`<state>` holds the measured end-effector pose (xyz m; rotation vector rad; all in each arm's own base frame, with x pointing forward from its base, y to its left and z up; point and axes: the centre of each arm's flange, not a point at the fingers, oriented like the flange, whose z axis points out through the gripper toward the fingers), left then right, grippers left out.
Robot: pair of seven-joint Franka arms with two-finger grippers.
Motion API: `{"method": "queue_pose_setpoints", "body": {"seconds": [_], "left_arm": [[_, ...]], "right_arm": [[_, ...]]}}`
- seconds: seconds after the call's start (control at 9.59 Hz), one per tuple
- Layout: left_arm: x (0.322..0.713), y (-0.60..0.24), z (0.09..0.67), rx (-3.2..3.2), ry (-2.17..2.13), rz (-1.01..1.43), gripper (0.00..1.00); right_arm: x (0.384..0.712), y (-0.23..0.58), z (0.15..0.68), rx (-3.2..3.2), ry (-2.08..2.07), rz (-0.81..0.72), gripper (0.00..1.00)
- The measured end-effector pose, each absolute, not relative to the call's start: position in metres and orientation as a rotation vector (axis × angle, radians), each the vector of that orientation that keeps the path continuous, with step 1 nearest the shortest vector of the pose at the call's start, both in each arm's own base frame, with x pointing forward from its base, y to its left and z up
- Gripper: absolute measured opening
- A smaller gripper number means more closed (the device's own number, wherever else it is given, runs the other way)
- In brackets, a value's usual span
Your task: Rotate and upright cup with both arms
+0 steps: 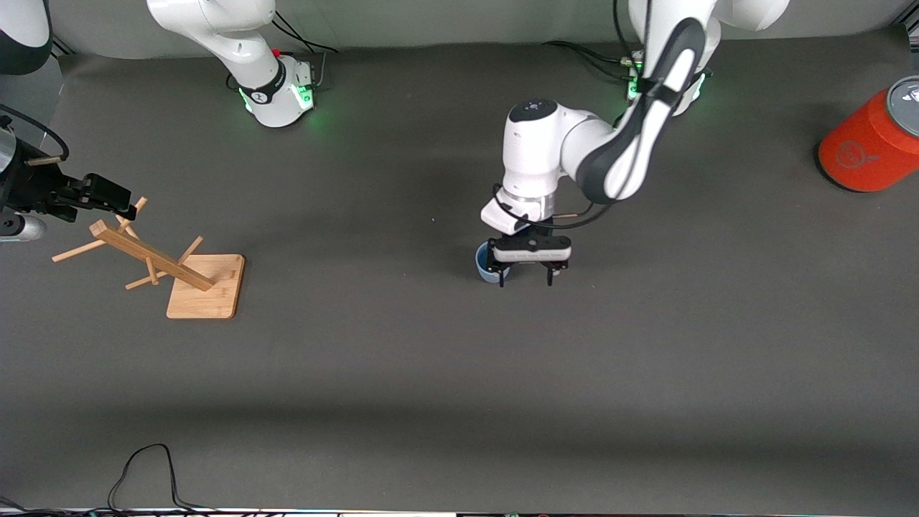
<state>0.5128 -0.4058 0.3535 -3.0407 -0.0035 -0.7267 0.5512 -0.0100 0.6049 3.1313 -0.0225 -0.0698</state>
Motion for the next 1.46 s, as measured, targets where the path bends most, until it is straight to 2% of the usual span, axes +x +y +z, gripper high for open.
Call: {"method": "queue_pose_setpoints", "body": {"seconds": [0.31,0.73,1.15,1.46], "left_arm": [[0.554,-0.385,0.433,-3.060,0.038,-0.564,1.00],[0.607,-0.274,0.485,-3.056,0.123,-0.272,1.00],[0.604,-0.199,0.526,-3.043,0.123,-0.143,1.00],[0.597,-0.145,0.529,-3.070,0.106,-0.055,1.00]], "right_arm": [[0.552,-0.010,0.605,3.131,-0.022,-0.065,1.00],[0.552,-0.010,0.609,3.132,-0.022,-0.048,1.00],[0.552,-0.010,0.610,3.132,-0.023,-0.044,1.00],[0.552,-0.011,0.610,3.132,-0.025,-0.044,1.00]]}}
